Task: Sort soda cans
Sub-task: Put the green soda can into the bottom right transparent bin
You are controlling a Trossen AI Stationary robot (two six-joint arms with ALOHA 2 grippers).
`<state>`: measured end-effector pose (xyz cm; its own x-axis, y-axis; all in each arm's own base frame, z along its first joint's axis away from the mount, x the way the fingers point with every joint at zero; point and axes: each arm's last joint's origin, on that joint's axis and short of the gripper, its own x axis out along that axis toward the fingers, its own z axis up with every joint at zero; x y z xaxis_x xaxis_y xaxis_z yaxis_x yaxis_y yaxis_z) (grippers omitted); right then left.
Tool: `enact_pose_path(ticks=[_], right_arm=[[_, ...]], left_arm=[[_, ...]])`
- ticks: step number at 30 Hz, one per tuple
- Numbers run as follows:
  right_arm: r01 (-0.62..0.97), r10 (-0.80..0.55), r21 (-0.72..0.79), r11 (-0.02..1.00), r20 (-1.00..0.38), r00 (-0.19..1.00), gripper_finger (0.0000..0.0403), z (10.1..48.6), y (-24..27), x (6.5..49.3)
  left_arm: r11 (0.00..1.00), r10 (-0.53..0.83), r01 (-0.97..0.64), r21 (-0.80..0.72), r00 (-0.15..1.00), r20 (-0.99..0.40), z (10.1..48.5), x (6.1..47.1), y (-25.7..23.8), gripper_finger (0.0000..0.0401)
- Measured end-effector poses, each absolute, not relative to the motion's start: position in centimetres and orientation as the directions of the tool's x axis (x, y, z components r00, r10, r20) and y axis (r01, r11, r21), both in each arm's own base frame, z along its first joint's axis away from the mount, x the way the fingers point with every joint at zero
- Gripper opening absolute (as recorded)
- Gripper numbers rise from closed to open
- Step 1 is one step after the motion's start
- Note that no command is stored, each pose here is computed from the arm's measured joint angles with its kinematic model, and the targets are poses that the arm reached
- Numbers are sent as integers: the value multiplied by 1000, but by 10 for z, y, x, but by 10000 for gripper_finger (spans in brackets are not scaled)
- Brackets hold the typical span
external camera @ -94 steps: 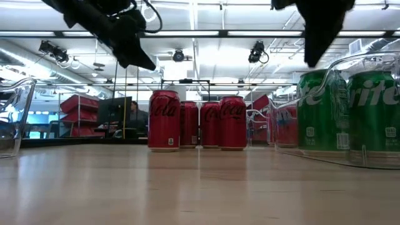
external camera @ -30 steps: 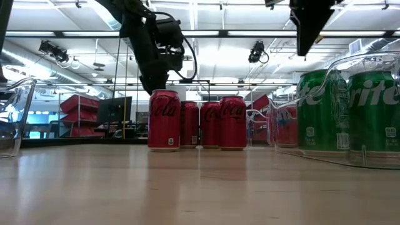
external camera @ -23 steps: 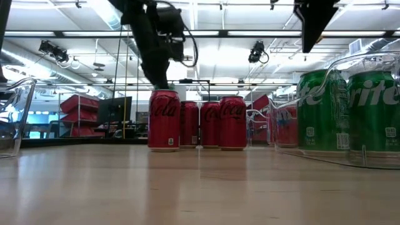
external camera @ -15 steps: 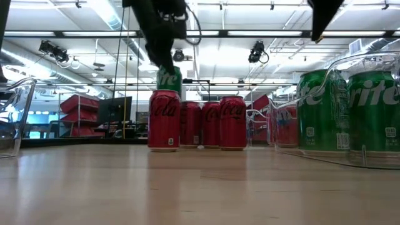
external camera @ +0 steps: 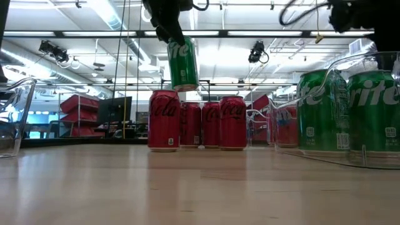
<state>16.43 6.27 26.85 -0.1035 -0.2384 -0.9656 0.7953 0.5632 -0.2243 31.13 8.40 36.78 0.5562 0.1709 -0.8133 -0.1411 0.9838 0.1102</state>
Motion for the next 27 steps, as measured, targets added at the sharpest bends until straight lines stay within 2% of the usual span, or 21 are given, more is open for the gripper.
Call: enact_pose_path(ticks=[4,10,18,27], right_arm=[[849,-232,-189,494,-969,-81,0,246,58,152],[898,-257,-80,433,-966,38,0,216,54,148],[887,-250,26,462,-955,158,0,197,55,155],[844,-252,115,524,-926,283,0,197,56,170]], left_arm=[[986,159,-133,101,565,-810,369,312,81,287],[986,158,-131,101,566,-809,369,313,79,287],[990,132,-111,82,591,-796,370,317,70,287],[1000,-7,21,9,645,-764,355,347,53,287]])
